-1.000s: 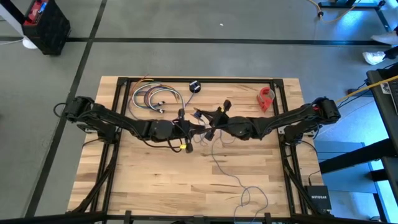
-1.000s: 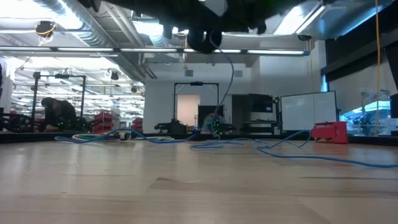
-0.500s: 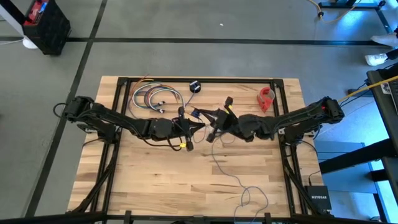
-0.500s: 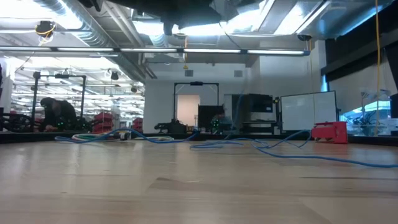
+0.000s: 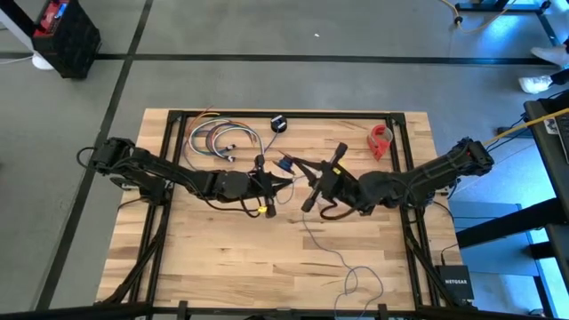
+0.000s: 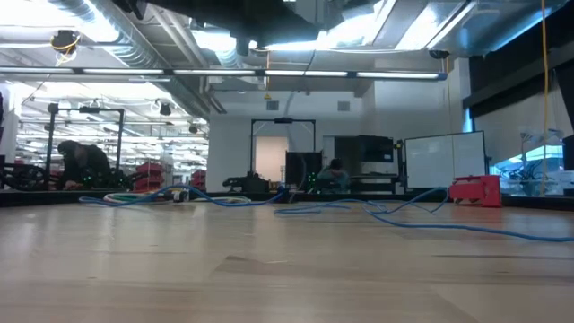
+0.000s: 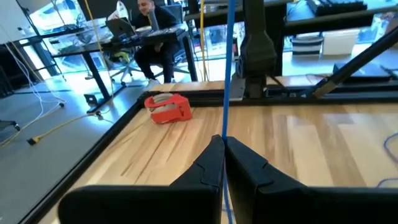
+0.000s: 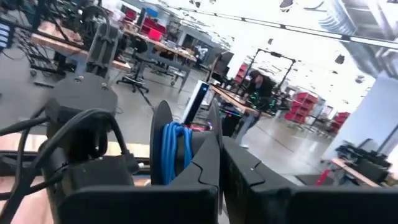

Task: Coil cords
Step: Coil the blue wire onto the black spool

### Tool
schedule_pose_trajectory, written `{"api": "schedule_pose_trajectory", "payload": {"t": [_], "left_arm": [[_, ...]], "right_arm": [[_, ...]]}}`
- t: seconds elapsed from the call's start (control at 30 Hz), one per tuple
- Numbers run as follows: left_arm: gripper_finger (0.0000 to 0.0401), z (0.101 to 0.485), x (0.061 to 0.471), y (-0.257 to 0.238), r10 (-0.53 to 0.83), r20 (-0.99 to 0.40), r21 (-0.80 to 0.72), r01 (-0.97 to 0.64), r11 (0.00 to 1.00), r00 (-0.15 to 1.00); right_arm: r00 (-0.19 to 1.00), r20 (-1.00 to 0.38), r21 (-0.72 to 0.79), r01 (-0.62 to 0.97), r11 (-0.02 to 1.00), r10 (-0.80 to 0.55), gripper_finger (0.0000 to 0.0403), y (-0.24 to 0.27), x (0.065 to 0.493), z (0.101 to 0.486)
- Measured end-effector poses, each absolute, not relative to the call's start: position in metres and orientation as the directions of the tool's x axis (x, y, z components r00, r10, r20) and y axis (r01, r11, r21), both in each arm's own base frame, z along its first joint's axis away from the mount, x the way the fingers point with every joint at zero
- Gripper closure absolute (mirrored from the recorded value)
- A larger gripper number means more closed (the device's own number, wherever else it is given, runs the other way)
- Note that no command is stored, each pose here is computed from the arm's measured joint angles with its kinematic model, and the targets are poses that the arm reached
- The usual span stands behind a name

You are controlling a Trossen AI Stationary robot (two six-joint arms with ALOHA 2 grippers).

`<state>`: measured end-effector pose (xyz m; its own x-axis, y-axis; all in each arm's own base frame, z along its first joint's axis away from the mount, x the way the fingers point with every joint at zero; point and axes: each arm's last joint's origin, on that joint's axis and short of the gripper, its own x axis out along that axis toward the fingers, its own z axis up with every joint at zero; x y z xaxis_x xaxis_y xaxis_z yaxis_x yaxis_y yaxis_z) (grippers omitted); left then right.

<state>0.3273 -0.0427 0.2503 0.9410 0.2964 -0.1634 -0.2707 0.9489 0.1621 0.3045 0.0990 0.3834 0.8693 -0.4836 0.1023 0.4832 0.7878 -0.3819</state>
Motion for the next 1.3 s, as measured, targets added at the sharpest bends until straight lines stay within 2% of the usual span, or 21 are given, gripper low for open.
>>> {"api": "schedule_pose_trajectory", "payload": {"t": [0.23, 0.53, 0.73, 0.83, 0.97, 1.07, 1.3], "left_arm": [[0.0396, 0.241, 0.327, -0.030, 0.352, -0.239, 0.176, -0.316, 0.932, 0.905], [0.0396, 0.233, 0.325, -0.013, 0.402, -0.320, 0.171, -0.365, 0.915, 0.858], [0.0392, 0.230, 0.325, -0.025, 0.221, -0.363, 0.141, -0.181, 0.973, 0.905], [0.0369, 0.233, 0.326, -0.029, 0.177, -0.344, 0.110, -0.148, 0.983, 0.922], [0.0319, 0.226, 0.333, -0.035, 0.106, -0.323, 0.084, -0.083, 0.993, 0.941], [0.0280, 0.218, 0.346, -0.039, 0.041, -0.242, 0.063, -0.027, 0.998, 0.969], [0.0231, 0.200, 0.380, -0.040, 0.043, -0.240, 0.075, -0.026, 0.997, 0.970]], "right_arm": [[0.855, 0.024, -0.467, 0.468, 0.751, -0.518, 0.0397, 0.118, 0.295, 0.374], [0.861, -0.068, -0.484, 0.413, 0.772, -0.503, 0.0397, 0.135, 0.286, 0.359], [0.855, -0.083, -0.491, 0.412, 0.768, -0.511, 0.0397, 0.133, 0.287, 0.356], [0.853, -0.083, -0.489, 0.415, 0.767, -0.515, 0.0397, 0.132, 0.287, 0.356], [0.853, -0.084, -0.489, 0.415, 0.767, -0.515, 0.0397, 0.132, 0.287, 0.356], [0.853, -0.084, -0.489, 0.415, 0.767, -0.515, 0.0397, 0.132, 0.287, 0.356], [0.855, -0.087, -0.493, 0.409, 0.768, -0.511, 0.0397, 0.132, 0.288, 0.355]]}}
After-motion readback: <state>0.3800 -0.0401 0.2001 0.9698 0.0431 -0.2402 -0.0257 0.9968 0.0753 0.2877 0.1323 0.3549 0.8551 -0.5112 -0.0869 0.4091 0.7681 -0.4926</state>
